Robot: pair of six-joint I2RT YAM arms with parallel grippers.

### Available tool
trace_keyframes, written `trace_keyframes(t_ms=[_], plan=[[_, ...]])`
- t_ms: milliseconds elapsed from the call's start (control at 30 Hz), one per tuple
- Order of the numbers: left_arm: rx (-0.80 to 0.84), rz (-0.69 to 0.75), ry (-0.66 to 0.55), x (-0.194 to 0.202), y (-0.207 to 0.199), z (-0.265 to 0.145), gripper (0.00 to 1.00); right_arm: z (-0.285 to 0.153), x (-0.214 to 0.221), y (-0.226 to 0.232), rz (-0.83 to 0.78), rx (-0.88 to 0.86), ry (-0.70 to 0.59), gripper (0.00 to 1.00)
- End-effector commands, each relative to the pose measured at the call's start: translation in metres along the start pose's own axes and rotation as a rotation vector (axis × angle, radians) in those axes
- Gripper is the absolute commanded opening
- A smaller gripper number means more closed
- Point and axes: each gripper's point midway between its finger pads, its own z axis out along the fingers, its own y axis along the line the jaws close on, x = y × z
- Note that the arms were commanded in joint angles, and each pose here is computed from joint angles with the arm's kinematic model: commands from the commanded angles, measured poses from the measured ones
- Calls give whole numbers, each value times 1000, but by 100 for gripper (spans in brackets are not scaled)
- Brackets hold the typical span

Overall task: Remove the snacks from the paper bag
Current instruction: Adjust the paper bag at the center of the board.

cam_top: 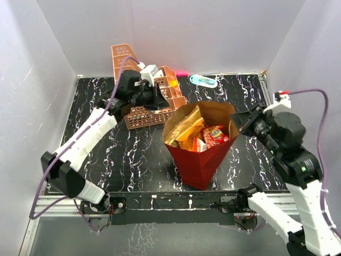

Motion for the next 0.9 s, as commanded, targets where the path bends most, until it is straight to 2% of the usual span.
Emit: trace_keyframes(t_ms=[0,267,400,567,600,767,867], plan=[[-81,16,-208,-43,-17,-70,0,7,-39,52,56,-178,-79,8],[44,-100,-232,-21,-45,-99,0,33,-6,37,192,-107,39,10],[57,-137,-222,-12,-46,-101,0,36,17,15,229,-53,53,23],[74,-150,-227,-9,-49,-105,0,32,37,2,299,-53,56,53],[74,-150,-227,-10,-50,-106,0,30,39,4,317,-76,49,62],[72,-145,-230,-11,-50,-106,0,24,31,16,391,-198,-38,71],[76,-148,-231,-10,-49,-105,0,26,26,22,435,-283,-99,72]])
